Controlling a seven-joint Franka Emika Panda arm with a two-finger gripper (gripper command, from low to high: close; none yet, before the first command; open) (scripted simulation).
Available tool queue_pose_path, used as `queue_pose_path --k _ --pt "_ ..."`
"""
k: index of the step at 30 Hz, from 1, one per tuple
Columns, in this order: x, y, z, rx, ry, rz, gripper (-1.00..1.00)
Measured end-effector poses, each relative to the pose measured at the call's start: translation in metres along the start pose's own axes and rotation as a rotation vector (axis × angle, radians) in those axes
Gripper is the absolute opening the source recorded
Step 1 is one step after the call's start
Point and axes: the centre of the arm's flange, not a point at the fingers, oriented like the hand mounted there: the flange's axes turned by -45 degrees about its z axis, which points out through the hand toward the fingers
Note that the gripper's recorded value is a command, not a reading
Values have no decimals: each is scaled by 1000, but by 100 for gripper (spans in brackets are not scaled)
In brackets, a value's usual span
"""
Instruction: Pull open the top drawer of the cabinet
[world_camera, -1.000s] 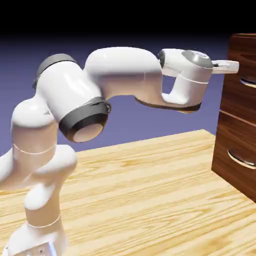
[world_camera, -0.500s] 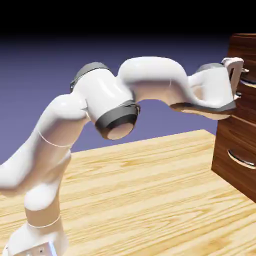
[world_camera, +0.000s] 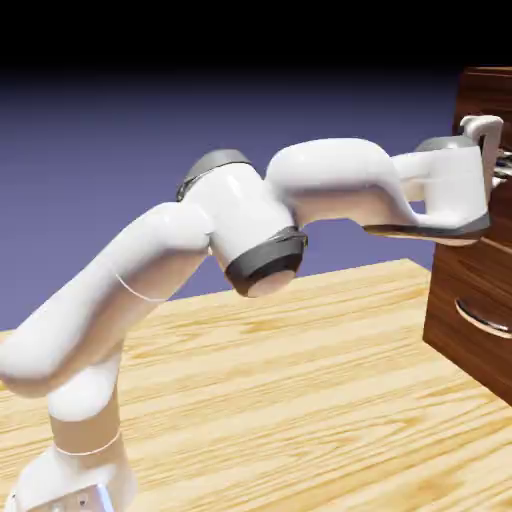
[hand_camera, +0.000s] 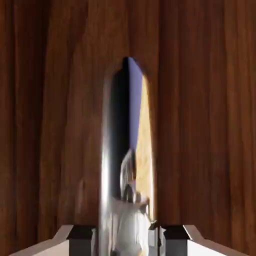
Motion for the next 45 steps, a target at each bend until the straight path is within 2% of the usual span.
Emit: queue_pose_path --k 22,28,45 --pt "0 0 -144 0 0 -1 -100" --pt "0 0 -157 -1 1 2 -100" --pt "0 0 -241 0 0 0 -100"
